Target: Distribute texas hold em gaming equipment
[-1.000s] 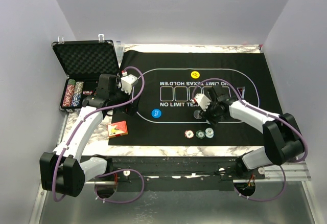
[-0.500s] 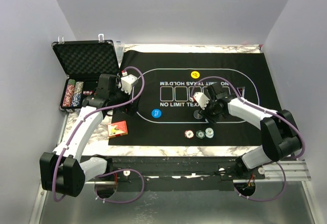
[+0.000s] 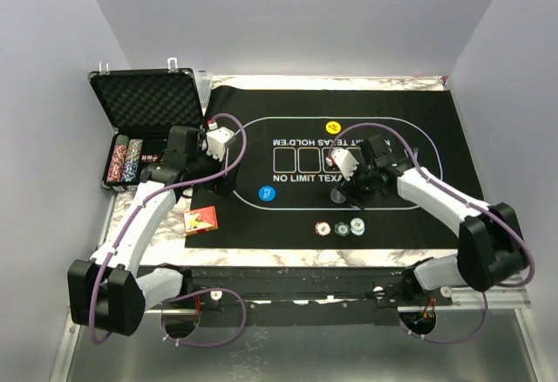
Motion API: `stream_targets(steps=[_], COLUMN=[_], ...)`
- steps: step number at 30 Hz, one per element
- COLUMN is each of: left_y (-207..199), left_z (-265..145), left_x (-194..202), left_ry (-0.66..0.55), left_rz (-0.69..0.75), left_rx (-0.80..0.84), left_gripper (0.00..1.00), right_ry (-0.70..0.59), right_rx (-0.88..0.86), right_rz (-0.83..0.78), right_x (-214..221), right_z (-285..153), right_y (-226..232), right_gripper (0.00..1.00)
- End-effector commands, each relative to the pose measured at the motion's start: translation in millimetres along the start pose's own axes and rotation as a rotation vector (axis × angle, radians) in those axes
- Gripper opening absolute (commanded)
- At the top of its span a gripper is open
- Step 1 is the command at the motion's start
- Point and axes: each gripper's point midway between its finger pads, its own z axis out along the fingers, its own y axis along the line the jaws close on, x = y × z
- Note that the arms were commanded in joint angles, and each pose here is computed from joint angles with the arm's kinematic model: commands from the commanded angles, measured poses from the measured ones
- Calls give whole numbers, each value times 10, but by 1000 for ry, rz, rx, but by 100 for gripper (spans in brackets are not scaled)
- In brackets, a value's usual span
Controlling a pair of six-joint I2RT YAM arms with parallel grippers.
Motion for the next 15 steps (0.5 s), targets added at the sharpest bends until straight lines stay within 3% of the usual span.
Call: stream_targets(steps=[1, 4, 6, 15], left_y=[-11, -17, -24, -19], left_z=[-38, -41, -37, -36], left_x=[-22, -41, -46, -47], left_ry=[-25, -28, -29, -28], left_rz=[17, 15, 14, 12], left_rx=[5, 8, 13, 11], left_gripper=[99, 99, 99, 99], right_ry=[-10, 64, 87, 126], right_rx=[-117, -157, -156, -145], right_rz=[-18, 0, 10, 35], right_x=[12, 253, 356, 511], right_z=[-293, -299, -273, -126], right_y=[269, 411, 447, 469], right_gripper=[65, 82, 86, 86])
